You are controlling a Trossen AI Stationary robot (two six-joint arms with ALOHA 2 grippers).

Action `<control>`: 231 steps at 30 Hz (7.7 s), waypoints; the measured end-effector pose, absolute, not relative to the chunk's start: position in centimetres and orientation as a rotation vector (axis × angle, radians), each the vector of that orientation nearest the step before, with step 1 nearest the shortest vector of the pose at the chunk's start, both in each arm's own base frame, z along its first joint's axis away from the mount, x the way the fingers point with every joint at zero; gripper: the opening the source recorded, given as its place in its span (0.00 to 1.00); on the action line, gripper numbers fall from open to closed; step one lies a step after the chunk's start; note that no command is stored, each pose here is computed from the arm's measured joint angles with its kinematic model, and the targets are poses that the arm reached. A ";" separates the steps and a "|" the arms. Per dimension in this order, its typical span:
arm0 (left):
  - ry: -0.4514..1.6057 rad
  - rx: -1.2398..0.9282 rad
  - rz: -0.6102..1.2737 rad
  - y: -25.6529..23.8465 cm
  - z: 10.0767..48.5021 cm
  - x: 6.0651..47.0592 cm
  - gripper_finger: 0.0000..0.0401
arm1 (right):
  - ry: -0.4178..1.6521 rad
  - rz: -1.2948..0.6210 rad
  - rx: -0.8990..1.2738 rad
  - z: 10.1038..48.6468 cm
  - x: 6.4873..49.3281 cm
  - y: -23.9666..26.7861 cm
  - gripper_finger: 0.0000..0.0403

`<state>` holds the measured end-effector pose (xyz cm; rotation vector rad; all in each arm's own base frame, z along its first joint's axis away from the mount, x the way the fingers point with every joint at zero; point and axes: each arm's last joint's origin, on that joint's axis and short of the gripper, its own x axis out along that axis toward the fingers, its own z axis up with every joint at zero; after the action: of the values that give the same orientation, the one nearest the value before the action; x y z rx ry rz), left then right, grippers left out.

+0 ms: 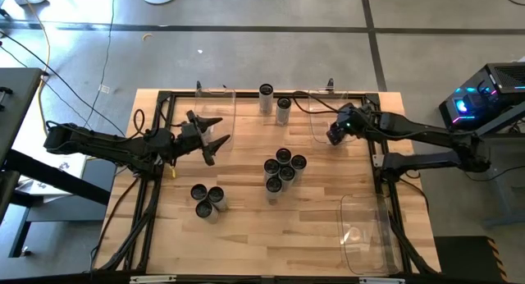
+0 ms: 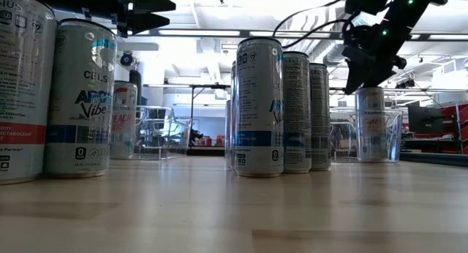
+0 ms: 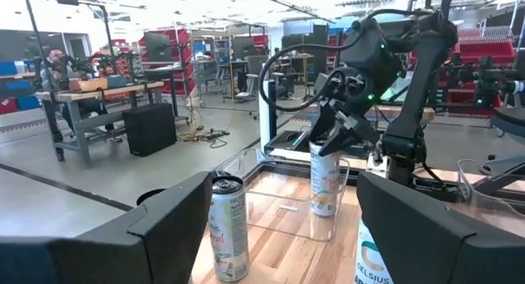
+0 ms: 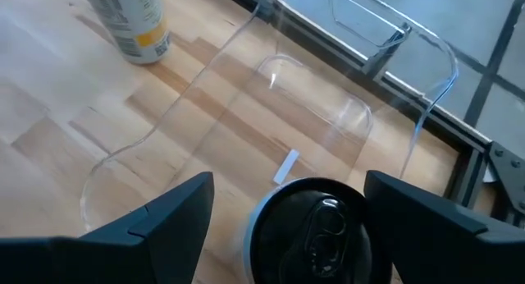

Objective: Sort soda cans
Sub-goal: Put the white-yellow soda can into the top right transparent bin, then adjust the top right transparent bin on the table, then put the white-pink soda can into the top left transparent bin

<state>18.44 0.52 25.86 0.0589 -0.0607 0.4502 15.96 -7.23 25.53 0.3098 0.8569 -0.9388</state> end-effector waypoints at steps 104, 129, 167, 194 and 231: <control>-0.042 0.063 0.450 0.5 25.7 18.5 0.74 | 1.246 -0.355 0.009 25.9 20.5 -1.5 0.63; -0.011 0.071 0.445 0.5 25.4 18.5 0.74 | 1.379 -0.346 0.101 23.7 21.6 -5.5 0.30; -0.015 0.070 0.444 0.5 25.4 18.5 0.74 | 1.219 -0.370 0.103 22.2 24.0 -10.0 0.04; -0.021 0.068 0.445 0.5 25.5 18.5 0.74 | 0.957 -0.434 0.087 27.6 21.2 -8.6 0.42; -0.027 0.044 0.445 0.5 25.5 18.5 0.74 | 0.720 -0.139 0.134 28.6 24.9 1.8 0.76</control>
<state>18.47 0.51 25.47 0.0444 -0.0272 0.4446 24.92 1.79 28.57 0.1341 0.7201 -0.1387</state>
